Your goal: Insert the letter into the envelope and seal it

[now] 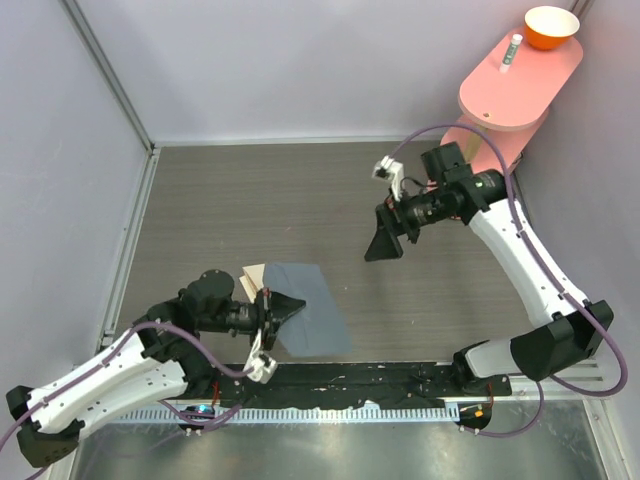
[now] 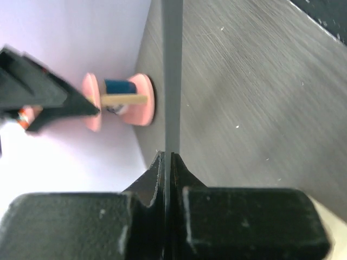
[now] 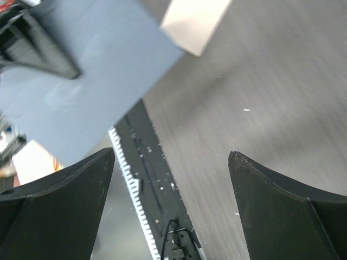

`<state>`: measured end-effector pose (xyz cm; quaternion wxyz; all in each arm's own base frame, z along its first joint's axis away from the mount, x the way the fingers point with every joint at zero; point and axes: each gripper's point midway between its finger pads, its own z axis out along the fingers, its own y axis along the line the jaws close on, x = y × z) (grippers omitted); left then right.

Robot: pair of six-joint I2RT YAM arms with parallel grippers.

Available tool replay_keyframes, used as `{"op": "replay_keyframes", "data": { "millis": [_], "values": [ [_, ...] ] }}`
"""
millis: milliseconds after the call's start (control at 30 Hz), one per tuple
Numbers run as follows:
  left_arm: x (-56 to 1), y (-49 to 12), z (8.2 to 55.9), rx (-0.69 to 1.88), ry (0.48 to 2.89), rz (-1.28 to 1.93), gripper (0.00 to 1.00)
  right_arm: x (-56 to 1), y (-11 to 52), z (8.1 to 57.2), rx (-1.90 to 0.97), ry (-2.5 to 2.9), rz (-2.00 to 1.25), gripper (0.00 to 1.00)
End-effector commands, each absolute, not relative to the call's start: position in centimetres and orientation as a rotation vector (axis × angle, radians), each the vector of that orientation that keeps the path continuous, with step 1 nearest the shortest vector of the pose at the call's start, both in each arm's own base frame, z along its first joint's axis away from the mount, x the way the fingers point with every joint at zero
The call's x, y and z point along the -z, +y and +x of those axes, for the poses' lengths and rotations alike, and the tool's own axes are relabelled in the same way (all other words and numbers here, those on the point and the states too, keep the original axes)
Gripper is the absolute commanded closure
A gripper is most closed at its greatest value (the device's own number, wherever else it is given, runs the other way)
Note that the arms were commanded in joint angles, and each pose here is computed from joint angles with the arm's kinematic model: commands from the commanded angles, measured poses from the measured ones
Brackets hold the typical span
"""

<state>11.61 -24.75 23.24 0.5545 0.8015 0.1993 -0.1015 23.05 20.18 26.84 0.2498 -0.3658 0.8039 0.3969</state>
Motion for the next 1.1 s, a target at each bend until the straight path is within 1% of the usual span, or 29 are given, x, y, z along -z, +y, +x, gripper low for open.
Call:
{"op": "replay_keyframes", "data": {
  "millis": [0,67,200,400,633,900,967,1067],
  "values": [
    [-23.7,-25.3,9.3,-0.039,-0.149,1.896,1.0,-28.4,23.2,18.4,-1.227,2.069,-1.198,0.08],
    [-24.0,-25.3,7.9,-0.059,-0.286,1.856,1.0,-28.0,24.5,16.9,-1.267,2.047,-1.278,0.08],
    [-24.2,-25.5,6.5,-0.057,-0.414,1.818,1.0,-27.7,26.7,15.3,-1.322,2.004,-1.378,0.08],
    [-23.6,-25.5,5.0,-0.002,-0.503,1.819,1.0,-26.6,28.9,15.0,-1.191,1.899,-1.603,0.08],
    [-23.0,-25.4,3.5,0.06,-0.57,1.823,1.0,-26.3,30.3,15.3,-1.146,1.831,-1.724,0.07],
    [-23.2,-25.5,3.3,0.075,-0.578,1.818,1.0,-23.8,31.5,13.7,-1.254,1.924,-1.787,0.08],
    [-23.1,-25.5,3.3,0.072,-0.578,1.817,1.0,-23.4,31.8,13.3,-1.32,1.952,-1.809,0.09],
    [-23.3,-25.5,3.2,0.075,-0.584,1.81,1.0,-23.2,31.9,13.1,-1.34,1.97,-1.82,0.09]
  ]
}}
